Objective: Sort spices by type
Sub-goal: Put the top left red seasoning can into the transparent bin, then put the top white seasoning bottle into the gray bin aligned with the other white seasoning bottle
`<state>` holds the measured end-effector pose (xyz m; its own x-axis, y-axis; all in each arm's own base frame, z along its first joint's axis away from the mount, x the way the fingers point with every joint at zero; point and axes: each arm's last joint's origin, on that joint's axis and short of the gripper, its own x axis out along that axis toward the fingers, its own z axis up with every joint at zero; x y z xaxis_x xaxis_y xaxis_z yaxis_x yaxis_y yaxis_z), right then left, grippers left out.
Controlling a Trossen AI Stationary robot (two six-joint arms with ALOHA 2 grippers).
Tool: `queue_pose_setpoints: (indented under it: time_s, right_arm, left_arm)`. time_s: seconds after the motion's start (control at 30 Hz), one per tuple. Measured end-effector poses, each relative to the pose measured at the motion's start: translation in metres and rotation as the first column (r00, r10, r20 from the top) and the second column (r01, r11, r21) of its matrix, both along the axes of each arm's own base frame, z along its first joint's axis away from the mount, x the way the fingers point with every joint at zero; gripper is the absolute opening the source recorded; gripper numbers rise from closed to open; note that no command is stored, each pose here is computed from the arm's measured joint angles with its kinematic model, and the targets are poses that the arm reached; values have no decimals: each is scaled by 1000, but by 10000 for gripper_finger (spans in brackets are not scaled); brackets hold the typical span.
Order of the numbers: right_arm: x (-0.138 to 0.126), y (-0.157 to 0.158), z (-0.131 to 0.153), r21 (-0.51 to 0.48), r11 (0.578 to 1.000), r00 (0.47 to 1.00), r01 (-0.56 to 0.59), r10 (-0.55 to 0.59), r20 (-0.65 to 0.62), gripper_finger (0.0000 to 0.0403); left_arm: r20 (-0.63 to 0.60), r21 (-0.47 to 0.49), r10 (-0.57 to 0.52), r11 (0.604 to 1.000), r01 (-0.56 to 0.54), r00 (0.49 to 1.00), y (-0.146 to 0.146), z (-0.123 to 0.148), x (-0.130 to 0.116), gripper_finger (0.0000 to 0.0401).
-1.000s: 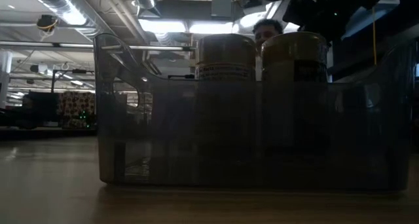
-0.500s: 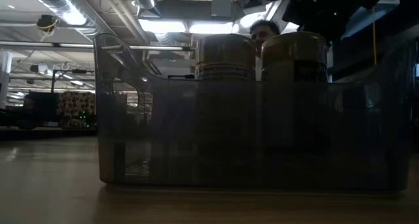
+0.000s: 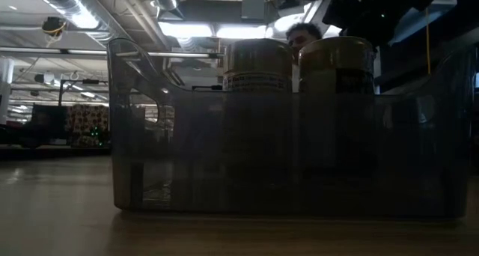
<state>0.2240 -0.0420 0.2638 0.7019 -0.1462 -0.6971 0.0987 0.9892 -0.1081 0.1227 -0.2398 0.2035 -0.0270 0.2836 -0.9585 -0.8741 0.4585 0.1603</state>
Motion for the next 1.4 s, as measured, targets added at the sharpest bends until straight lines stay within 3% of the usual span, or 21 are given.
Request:
queue_pose_setpoints:
  time_s: [0.23,0.43,0.57,0.7,0.83,0.97,1.2,1.4]
  right_arm:
    - [0,0,0,0,1000,1000,0,0,-1,342]
    - [0,0,0,0,1000,1000,0,0,-1,342]
    - [0,0,0,0,1000,1000,0,0,-1,342]
    - [0,0,0,-1,1000,1000,-2,2,-1,342]
    - [0,0,0,0,1000,1000,-1,1,-1,342]
    - [0,0,0,5,1000,1000,-5,5,1,342]
    - [-1,0,-3,-3,1000,1000,10,-10,-30,342]
    - [-8,-6,7,-178,968,973,177,-199,-115,342]
  left_arm:
    - [-19,-10,14,1000,-15,1000,-2,0,-3,252]
    - [-44,-78,5,997,-9,999,-2,12,-4,264]
    - [45,-141,-7,990,13,999,0,39,-4,264]
    - [232,-154,-4,987,41,973,7,72,-1,265]
    - [475,-77,-27,994,72,880,20,95,8,262]
    - [580,127,-178,984,128,795,37,103,27,264]
    - [463,393,-405,891,227,789,69,104,67,264]
    - [285,502,-540,788,356,792,96,105,97,265]
